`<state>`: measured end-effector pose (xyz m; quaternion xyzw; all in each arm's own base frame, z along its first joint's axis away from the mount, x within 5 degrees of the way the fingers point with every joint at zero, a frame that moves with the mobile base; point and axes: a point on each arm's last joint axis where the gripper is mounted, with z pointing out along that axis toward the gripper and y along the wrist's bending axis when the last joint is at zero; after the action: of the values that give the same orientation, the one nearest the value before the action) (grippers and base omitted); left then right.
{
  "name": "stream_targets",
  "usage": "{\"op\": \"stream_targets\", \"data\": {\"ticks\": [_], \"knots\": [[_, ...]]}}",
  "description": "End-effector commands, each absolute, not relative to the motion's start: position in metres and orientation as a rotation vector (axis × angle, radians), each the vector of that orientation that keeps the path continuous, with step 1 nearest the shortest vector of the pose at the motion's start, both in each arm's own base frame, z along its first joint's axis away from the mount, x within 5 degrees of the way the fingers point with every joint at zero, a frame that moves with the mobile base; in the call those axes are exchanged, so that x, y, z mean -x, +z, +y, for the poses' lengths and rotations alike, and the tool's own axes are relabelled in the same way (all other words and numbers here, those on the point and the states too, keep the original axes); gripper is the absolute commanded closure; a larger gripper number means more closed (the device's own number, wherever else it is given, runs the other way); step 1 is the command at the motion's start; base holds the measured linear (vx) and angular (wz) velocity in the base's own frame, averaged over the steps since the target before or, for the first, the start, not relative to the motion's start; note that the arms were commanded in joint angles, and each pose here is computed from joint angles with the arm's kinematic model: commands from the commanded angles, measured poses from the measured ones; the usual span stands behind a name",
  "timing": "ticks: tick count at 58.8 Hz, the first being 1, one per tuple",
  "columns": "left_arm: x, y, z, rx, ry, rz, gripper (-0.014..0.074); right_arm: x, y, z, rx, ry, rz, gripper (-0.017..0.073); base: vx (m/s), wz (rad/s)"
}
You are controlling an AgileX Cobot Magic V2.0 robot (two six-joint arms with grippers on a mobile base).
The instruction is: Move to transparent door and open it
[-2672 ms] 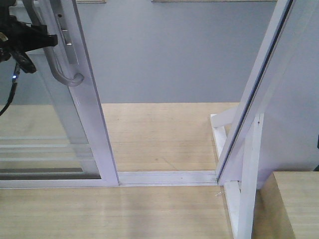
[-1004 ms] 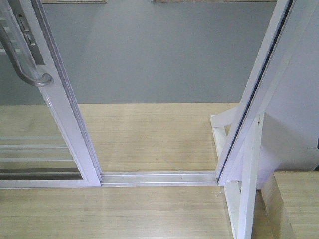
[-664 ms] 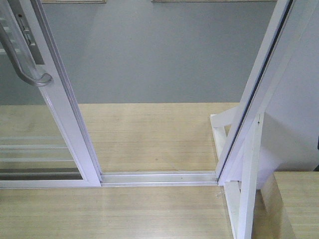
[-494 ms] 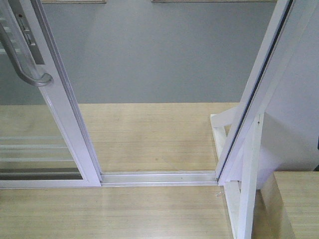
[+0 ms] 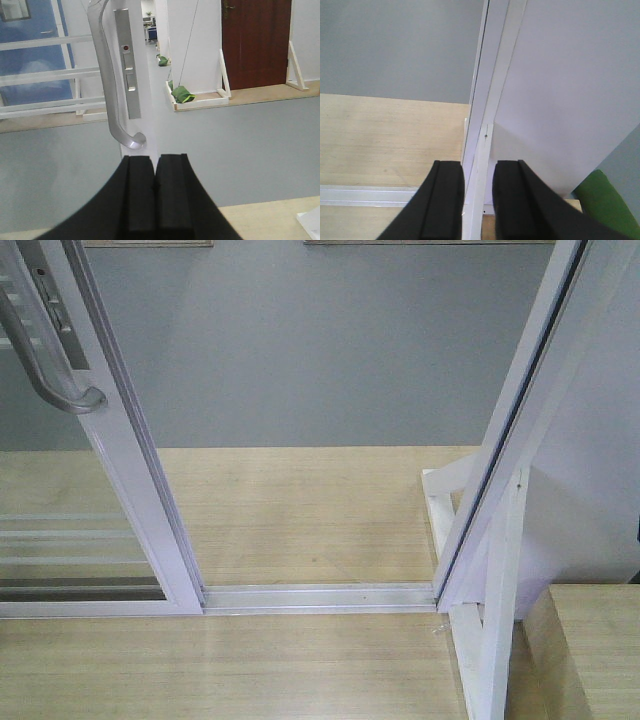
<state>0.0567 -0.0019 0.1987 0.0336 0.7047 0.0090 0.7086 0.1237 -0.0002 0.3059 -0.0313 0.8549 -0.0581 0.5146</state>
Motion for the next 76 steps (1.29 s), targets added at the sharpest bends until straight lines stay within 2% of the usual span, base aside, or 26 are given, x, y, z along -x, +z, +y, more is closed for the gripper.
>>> {"op": "stream_targets", "data": {"ticks": [1, 12, 21, 30, 32, 56, 76], "knots": [[-0.057, 0.195, -0.002, -0.070, 0.006, 1.519, 0.0600, -0.119, 0.323, 0.000, 0.102, -0.125, 1.895, 0.0357, 0.00, 0.00], [-0.057, 0.195, -0.002, -0.070, 0.006, 1.519, 0.0600, -0.094, 0.293, -0.005, 0.084, -0.157, 1.603, 0.0573, 0.00, 0.00], [-0.057, 0.195, -0.002, -0.070, 0.006, 1.519, 0.0599, -0.069, 0.253, -0.005, 0.073, -0.199, 1.403, 0.0570, 0.00, 0.00], [-0.057, 0.195, -0.002, -0.070, 0.006, 1.519, 0.0599, -0.054, 0.210, -0.004, 0.029, -0.148, 1.366, 0.0567, 0.00, 0.00], [-0.058, 0.195, -0.002, -0.070, 0.006, 1.519, 0.0599, -0.055, 0.206, -0.004, 0.029, -0.135, 1.435, 0.0567, 0.00, 0.00], [-0.057, 0.195, -0.002, -0.070, 0.006, 1.520, 0.0599, -0.056, 0.194, -0.003, 0.051, -0.133, 1.571, 0.0567, 0.00, 0.00], [-0.057, 0.195, -0.002, -0.070, 0.006, 1.520, 0.0599, -0.056, 0.193, -0.003, 0.051, -0.133, 1.573, 0.0567, 0.00, 0.00]]}}
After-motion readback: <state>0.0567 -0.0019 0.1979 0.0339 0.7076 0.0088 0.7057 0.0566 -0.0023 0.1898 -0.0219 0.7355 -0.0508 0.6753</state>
